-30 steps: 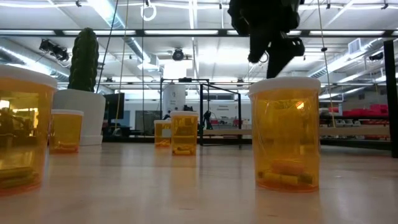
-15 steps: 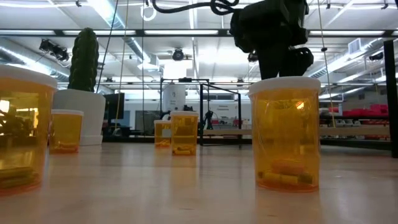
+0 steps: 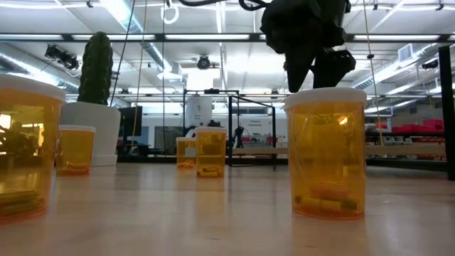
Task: Pick and place medicine bottles onto shelf by color
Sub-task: Put the orange pill bottle to the right on the shelf
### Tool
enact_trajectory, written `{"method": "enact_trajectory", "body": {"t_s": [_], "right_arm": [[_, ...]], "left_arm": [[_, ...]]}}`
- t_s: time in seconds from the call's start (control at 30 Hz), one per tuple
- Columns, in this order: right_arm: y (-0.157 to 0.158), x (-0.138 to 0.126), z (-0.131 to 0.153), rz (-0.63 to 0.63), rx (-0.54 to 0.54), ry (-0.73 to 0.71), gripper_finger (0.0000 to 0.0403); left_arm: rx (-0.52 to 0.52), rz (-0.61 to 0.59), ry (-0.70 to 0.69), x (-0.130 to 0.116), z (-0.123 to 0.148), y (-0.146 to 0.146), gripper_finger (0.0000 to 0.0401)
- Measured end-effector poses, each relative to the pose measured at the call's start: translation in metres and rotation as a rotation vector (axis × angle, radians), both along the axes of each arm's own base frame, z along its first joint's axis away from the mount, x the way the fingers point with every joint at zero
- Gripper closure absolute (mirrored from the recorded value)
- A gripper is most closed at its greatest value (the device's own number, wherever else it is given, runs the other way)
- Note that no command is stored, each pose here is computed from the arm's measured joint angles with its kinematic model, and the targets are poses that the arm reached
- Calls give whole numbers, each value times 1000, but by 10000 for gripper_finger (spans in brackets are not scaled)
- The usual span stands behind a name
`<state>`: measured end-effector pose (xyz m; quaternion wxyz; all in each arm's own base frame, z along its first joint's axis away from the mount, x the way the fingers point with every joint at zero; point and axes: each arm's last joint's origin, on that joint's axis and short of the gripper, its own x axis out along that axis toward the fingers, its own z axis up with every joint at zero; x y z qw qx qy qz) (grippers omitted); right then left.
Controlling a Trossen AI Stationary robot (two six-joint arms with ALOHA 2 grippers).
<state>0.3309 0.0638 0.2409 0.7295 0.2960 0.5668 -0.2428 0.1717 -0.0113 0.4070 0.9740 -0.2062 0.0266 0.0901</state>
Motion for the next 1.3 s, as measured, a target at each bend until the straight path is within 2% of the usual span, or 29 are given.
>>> {"method": "enact_trajectory", "body": {"t_s": [0.37,0.73,1.03,1.3], "right_arm": [[-2,-7,-8,-99,7,119,54],[-3,-6,-8,-146,-6,103,54],[3,-1,-7,-132,11,48,54],[6,-2,-7,-205,27,46,54]], "left_arm": [[0,0,0,0,0,0,234],[0,0,0,0,0,0,236],[0,0,0,0,0,0,234],[1,0,0,0,0,0,234]]}}
